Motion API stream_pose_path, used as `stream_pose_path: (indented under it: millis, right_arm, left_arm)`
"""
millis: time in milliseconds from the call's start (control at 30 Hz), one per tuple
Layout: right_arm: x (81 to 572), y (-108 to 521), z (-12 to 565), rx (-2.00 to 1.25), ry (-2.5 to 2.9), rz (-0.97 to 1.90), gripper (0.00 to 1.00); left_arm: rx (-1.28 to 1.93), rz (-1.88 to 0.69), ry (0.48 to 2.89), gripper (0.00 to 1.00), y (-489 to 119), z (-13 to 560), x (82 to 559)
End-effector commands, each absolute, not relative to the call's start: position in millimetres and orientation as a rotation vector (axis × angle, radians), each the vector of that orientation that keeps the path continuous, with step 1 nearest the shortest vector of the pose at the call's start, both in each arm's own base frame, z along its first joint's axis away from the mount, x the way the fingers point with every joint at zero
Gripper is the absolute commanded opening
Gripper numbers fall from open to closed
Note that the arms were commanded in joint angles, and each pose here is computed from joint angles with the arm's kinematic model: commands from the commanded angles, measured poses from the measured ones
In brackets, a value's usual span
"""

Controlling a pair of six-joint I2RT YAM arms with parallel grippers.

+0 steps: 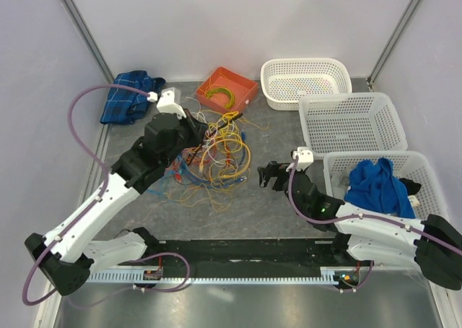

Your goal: Untangle the cables

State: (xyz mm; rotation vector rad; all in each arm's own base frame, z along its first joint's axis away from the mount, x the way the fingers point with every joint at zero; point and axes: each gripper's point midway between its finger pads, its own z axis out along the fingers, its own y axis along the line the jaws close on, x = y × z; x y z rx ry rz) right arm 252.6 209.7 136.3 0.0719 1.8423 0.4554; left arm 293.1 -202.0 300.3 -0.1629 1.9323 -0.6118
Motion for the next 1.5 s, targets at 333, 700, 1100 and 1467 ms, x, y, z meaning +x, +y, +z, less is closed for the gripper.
stream_pose_path:
  millis: [333, 700, 1100, 1467]
  right_arm:
    - [249, 282, 294, -0.112, 1.553, 0.852, 0.98]
    - [243, 331, 307, -0.295, 1.513, 0.979, 0.88]
    - [221, 366, 312, -0.498, 1.458, 0.988, 0.86]
    - [256, 382, 297, -0.452, 1.491, 0.812, 0.69]
  left_arm:
    - [0.03, -0.523, 1.763, 0.02, -175, 379, 275]
    - [0.075, -0.547, 1.742, 0.02, -174, 381, 264]
    - [0.088, -0.576, 1.766, 0.02, -182, 377, 265]
    - [0.096, -0.623, 1.783, 0.02, -188, 373, 260]
